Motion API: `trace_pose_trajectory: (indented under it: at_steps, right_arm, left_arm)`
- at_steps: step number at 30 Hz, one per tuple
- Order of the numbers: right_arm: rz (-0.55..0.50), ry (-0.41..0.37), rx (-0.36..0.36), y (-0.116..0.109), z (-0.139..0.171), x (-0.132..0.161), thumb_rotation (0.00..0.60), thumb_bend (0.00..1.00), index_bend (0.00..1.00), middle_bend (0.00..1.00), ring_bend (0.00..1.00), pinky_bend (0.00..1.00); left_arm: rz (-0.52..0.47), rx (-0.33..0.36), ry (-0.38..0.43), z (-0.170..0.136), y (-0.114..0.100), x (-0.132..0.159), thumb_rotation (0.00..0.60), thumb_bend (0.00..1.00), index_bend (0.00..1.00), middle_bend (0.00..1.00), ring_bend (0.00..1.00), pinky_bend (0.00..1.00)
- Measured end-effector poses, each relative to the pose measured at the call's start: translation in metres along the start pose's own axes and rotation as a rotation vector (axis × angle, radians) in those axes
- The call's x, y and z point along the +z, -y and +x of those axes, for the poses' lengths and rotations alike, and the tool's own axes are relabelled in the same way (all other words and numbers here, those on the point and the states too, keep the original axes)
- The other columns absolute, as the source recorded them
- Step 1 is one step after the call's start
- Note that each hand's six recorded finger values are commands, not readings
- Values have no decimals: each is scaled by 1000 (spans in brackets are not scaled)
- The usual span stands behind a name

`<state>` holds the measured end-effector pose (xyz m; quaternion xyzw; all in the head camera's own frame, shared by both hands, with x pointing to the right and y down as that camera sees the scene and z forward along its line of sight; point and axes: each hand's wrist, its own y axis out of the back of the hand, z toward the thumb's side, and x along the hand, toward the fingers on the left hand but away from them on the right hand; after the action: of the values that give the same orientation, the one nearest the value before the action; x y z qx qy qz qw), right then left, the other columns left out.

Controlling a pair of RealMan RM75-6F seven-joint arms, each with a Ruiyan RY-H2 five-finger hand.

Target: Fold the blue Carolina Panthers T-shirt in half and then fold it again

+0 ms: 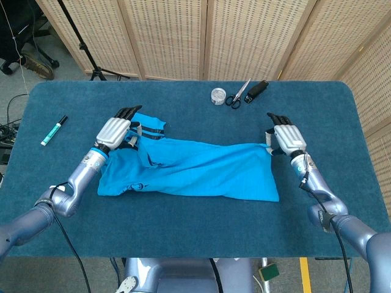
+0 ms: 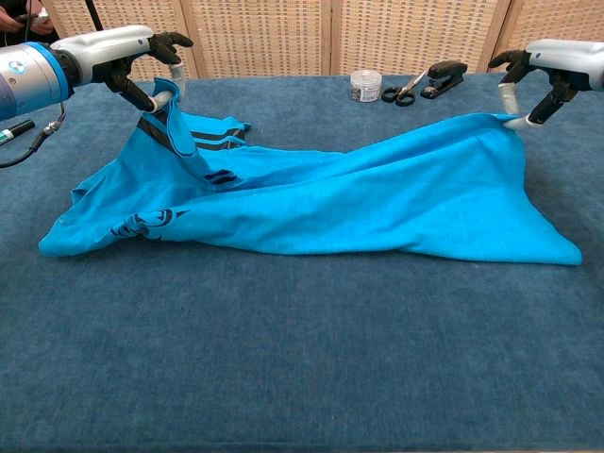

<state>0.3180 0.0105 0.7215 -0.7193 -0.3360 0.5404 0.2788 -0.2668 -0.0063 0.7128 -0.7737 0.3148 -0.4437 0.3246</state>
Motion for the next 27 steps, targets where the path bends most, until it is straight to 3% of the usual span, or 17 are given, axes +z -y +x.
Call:
trace_pose_trajectory:
  at_steps: [1, 3, 5, 17, 27]
  right_arm:
    - [-7, 4, 7, 2, 0, -1, 600, 289, 198, 0, 0, 0]
    - [-16, 14, 27, 5, 2, -6, 600, 90, 34, 0, 0, 0]
    - [-14, 17, 31, 4, 4, -8, 600, 10, 0, 0, 0, 0]
    - [13, 21, -49, -16, 43, -29, 600, 0, 0, 0, 0, 0]
    - [-3, 27, -146, -37, 118, -50, 600, 0, 0, 0, 0, 0]
  left_arm:
    - [-2, 0, -1, 1, 0, 0, 600, 571, 740, 0, 0, 0]
    - [-4, -2, -1, 2, 2, 1, 600, 571, 740, 0, 0, 0]
    - [-3, -2, -2, 2, 2, 1, 600, 571, 740, 0, 0, 0]
    - [-44, 9, -16, 7, 1, 1, 600, 572, 740, 0, 0, 0]
    - [-81, 27, -78, 8, -2, -13, 600, 573, 740, 0, 0, 0]
